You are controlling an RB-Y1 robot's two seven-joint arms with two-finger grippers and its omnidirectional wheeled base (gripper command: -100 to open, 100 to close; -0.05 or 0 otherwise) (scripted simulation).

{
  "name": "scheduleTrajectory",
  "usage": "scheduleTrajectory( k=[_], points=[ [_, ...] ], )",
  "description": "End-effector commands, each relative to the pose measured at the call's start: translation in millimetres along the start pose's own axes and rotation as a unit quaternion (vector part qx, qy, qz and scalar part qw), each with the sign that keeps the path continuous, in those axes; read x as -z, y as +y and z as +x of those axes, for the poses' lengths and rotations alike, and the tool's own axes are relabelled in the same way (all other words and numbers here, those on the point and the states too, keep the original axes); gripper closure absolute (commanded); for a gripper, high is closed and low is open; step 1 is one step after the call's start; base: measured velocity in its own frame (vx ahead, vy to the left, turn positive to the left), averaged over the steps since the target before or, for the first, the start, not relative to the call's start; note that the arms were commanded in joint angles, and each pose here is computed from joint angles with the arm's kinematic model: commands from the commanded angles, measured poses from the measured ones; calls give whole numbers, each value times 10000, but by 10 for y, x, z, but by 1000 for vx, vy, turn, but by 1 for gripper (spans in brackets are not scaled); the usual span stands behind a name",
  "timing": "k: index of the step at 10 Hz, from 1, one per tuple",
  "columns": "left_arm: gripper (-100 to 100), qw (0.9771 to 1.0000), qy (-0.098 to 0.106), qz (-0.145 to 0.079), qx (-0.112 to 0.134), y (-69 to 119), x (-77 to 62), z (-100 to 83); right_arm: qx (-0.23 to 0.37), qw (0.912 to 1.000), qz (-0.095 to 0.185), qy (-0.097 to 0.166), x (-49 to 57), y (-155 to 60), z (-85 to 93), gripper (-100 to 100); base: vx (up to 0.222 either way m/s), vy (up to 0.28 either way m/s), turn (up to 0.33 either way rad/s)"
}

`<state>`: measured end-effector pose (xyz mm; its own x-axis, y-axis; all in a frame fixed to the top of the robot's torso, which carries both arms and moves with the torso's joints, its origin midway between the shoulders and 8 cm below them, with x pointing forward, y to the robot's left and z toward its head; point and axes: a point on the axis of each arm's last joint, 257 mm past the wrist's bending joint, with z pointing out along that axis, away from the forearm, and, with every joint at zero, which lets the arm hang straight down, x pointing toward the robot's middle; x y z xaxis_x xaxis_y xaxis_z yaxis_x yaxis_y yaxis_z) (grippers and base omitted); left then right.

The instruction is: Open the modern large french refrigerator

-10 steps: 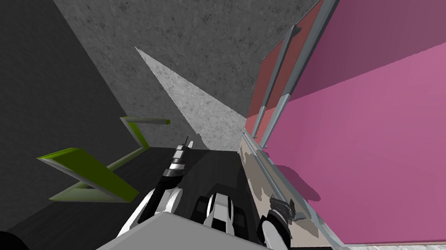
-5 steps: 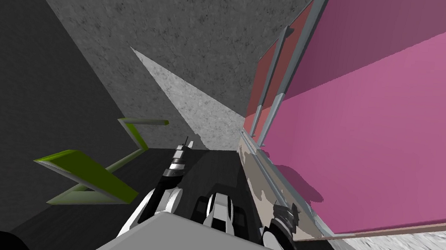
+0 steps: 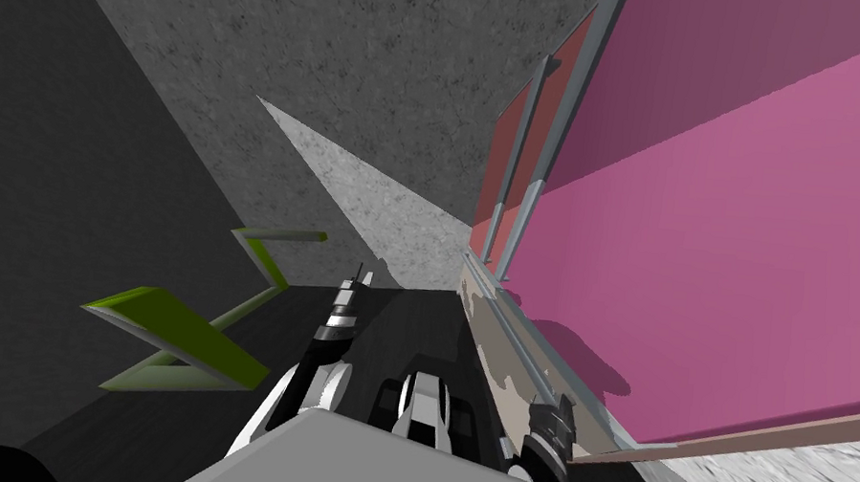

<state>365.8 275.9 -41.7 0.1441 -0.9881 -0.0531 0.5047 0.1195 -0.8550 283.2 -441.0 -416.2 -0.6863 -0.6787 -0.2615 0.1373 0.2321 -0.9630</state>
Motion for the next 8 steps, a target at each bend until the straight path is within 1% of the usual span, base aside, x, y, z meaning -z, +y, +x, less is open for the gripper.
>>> scheduleTrajectory(
  k=[1,4,7,8],
  points=[
    [0,10000,0,0,0,0,0,0,414,9990,100,-164,73,3,11,-100,-10,-4,9],
    [0,10000,0,0,0,0,0,0,805,9960,194,-343,155,8,7,-100,-11,-6,8],
    [0,10000,0,0,0,0,0,0,1276,9895,328,-602,265,9,-19,-100,-13,-7,10],
    [0,10000,0,0,0,0,0,0,1194,9908,298,-556,247,12,-7,-100,-6,-3,1]
  ],
)
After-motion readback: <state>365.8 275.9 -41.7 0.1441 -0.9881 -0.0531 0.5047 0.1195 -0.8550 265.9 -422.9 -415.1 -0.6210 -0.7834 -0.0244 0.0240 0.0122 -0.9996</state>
